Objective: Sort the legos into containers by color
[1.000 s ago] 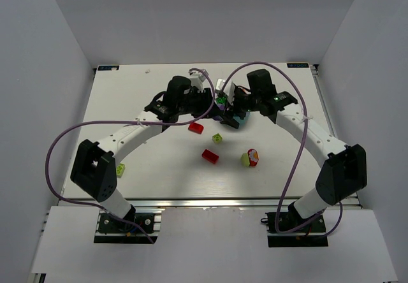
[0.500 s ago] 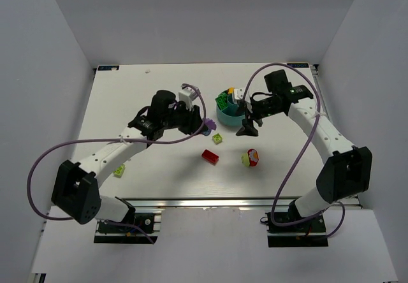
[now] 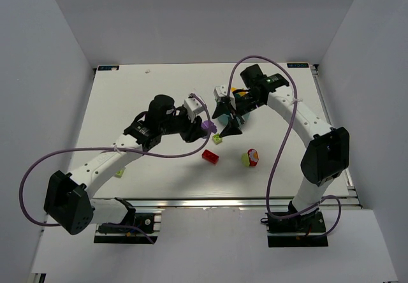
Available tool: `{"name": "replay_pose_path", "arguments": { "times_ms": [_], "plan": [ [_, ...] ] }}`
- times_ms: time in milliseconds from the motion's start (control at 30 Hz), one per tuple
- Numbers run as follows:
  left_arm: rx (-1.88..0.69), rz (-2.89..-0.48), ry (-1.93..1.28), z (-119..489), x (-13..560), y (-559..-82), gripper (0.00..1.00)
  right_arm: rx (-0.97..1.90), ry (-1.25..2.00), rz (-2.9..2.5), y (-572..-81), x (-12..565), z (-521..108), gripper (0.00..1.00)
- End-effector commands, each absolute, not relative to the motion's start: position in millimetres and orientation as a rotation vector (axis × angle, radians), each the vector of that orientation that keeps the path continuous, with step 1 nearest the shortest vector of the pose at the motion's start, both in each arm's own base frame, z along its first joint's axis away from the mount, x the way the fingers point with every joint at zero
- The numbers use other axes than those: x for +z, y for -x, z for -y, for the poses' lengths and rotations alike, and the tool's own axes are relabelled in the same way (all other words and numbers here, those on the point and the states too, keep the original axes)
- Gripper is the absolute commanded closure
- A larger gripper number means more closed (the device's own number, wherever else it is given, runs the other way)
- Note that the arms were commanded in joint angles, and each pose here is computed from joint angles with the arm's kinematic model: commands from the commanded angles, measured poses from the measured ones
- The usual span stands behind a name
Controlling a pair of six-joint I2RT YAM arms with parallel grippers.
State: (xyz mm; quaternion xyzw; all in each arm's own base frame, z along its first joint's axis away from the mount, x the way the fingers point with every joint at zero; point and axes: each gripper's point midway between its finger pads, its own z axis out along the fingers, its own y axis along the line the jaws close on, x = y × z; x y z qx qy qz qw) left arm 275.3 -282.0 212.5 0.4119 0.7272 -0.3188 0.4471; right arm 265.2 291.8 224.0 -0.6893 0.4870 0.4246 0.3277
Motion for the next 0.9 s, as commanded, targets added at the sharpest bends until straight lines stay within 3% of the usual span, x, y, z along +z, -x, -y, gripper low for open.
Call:
{"name": "replay_pose_path", "arguments": {
  "times_ms": [0, 467, 867],
  "plan": [
    [-0.736, -1.687, -1.108, 281.6, 225.6, -266.4, 1.0, 1.137, 1.777, -1.212, -261.9, 245.3, -303.2, 0.17],
    [-0.742, -1.657, -1.117, 288.0, 227.8, -265.6, 1.0, 1.192, 1.795, -1.216, -259.6, 236.5, -322.9, 0.26],
    [-0.729, -1.652, -1.103, 284.1, 227.0, -262.7, 1.0, 1.199, 1.796, -1.211, -259.1, 235.3, -323.4, 0.49]
  ]
}}
